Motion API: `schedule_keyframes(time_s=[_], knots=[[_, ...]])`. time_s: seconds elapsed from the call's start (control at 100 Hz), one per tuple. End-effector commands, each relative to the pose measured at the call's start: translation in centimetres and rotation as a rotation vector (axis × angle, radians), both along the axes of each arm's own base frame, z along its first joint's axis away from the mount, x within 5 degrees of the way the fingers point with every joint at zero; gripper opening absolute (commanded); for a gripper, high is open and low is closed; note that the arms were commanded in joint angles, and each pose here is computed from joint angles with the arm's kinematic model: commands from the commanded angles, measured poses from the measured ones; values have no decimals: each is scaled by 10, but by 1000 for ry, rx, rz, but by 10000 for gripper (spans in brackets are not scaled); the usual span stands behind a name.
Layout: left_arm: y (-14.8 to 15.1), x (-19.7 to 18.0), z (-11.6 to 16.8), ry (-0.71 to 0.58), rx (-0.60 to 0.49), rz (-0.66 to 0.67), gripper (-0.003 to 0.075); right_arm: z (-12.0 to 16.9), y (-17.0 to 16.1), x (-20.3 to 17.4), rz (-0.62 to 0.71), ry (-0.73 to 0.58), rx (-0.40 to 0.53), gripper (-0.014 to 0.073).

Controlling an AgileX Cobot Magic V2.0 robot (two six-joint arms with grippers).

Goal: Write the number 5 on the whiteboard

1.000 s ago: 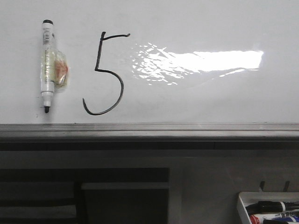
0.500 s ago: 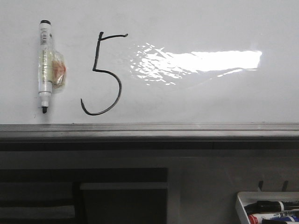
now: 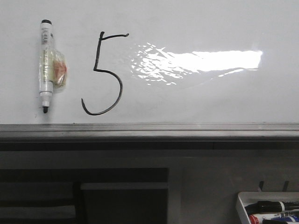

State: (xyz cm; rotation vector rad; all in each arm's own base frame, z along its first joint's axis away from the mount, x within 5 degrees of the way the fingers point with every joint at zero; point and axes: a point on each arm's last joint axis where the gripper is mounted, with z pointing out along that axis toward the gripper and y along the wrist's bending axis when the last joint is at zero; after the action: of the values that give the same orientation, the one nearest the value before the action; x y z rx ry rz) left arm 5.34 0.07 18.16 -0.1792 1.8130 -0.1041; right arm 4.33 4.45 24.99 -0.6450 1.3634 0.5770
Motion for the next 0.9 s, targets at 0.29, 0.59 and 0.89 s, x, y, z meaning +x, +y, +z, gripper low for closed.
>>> schedule_keyframes(time_s=[0.29,0.59,0.89], knots=[[0,0,0,-59,-6,7,-20,16,-1,-2,2,-86,59,-61],[0,0,0,-58,-6,7,-20,15,-1,-1,2,-83,56,-61],[0,0,0,-58,-6,7,-20,15,-1,-1,-14,-82,54,-61]])
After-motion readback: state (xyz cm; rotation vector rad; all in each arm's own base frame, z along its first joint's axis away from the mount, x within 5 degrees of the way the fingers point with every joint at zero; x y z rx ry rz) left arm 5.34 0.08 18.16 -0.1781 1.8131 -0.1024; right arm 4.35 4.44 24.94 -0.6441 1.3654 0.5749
